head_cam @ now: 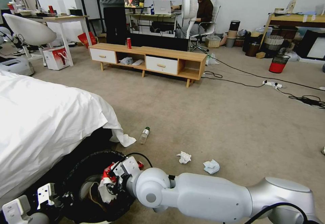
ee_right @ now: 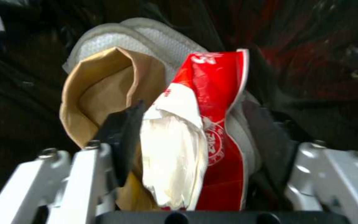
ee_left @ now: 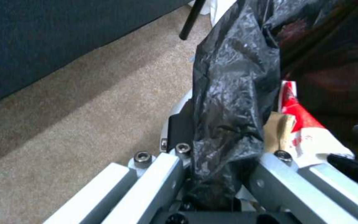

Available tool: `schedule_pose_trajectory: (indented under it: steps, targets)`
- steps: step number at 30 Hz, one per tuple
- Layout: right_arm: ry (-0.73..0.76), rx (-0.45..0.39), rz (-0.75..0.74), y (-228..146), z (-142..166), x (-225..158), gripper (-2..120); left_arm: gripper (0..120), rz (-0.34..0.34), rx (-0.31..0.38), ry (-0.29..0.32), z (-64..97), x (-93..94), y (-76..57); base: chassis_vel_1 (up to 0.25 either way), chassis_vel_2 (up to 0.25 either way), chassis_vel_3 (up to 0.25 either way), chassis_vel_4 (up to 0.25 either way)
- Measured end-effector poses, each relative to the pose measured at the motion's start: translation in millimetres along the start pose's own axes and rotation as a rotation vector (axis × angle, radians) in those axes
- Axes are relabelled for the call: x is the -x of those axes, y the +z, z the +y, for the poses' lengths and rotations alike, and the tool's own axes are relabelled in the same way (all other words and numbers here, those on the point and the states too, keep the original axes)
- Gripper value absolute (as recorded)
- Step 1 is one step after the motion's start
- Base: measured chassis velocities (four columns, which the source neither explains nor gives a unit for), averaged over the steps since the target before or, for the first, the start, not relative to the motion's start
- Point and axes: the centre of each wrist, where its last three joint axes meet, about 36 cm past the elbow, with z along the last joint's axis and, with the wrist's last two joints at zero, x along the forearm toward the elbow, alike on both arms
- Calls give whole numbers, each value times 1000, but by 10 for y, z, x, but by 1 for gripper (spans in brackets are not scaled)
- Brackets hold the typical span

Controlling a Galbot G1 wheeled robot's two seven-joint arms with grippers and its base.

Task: Pick up the trash bin, then pick up the garbage from the floor and place it into the trash bin.

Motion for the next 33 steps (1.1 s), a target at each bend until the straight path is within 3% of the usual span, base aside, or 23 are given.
schedule_pose_trajectory:
  steps: [5, 9, 24, 33]
  targets:
    - [0, 0, -15, -45, 24, -63, 93, 1, 1, 1, -6, 6, -4, 3, 0, 0, 0, 0]
    - [-1, 2, -26, -71, 24, -113, 99, 1, 1, 1, -4, 4, -10, 3, 0, 0, 0, 0]
    - [-42, 54, -189, -371, -13, -637, 100, 0, 0, -2, -29, 28, 13, 20, 0, 0, 0, 0]
    - [-75, 83, -253, -476, -4, -728, 100, 0, 4, -1, -29, 36, 8, 28, 0, 0, 0, 0]
